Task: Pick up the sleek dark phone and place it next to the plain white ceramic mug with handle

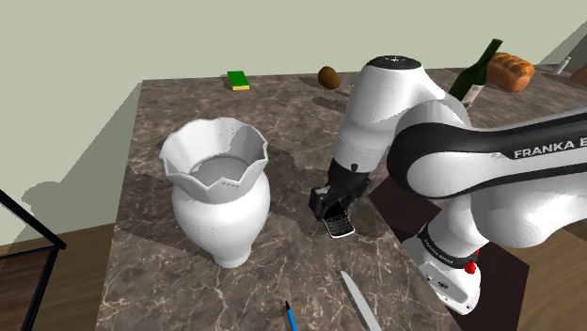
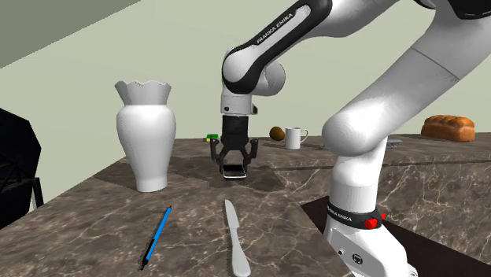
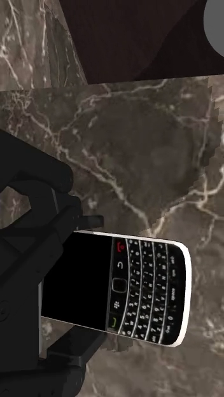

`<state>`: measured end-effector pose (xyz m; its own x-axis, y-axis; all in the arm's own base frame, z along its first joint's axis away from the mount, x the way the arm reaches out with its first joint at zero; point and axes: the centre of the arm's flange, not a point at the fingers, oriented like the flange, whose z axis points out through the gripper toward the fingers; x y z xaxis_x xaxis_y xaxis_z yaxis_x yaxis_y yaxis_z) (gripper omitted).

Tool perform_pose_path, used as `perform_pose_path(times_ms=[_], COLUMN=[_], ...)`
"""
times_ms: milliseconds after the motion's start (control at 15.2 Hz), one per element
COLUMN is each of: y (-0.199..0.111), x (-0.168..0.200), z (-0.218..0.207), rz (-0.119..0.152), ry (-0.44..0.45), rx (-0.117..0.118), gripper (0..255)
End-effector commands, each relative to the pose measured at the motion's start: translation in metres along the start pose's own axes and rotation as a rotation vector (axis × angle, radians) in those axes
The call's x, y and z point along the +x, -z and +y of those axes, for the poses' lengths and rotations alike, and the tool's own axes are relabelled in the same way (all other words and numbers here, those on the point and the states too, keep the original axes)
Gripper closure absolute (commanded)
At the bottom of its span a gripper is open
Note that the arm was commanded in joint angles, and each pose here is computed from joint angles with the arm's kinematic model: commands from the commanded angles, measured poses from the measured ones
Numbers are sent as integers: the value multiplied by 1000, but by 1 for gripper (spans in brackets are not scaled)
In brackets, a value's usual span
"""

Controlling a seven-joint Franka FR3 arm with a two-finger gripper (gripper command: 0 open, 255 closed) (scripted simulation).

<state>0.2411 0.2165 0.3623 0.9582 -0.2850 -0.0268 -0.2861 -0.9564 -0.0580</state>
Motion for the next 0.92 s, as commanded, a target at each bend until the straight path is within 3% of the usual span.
perform_pose_path(times_ms=[0,858], y=[11,79], x=[0,-2], z=[0,-4], rz=[0,0], ry=[0,0], rx=[0,0], gripper=[255,255])
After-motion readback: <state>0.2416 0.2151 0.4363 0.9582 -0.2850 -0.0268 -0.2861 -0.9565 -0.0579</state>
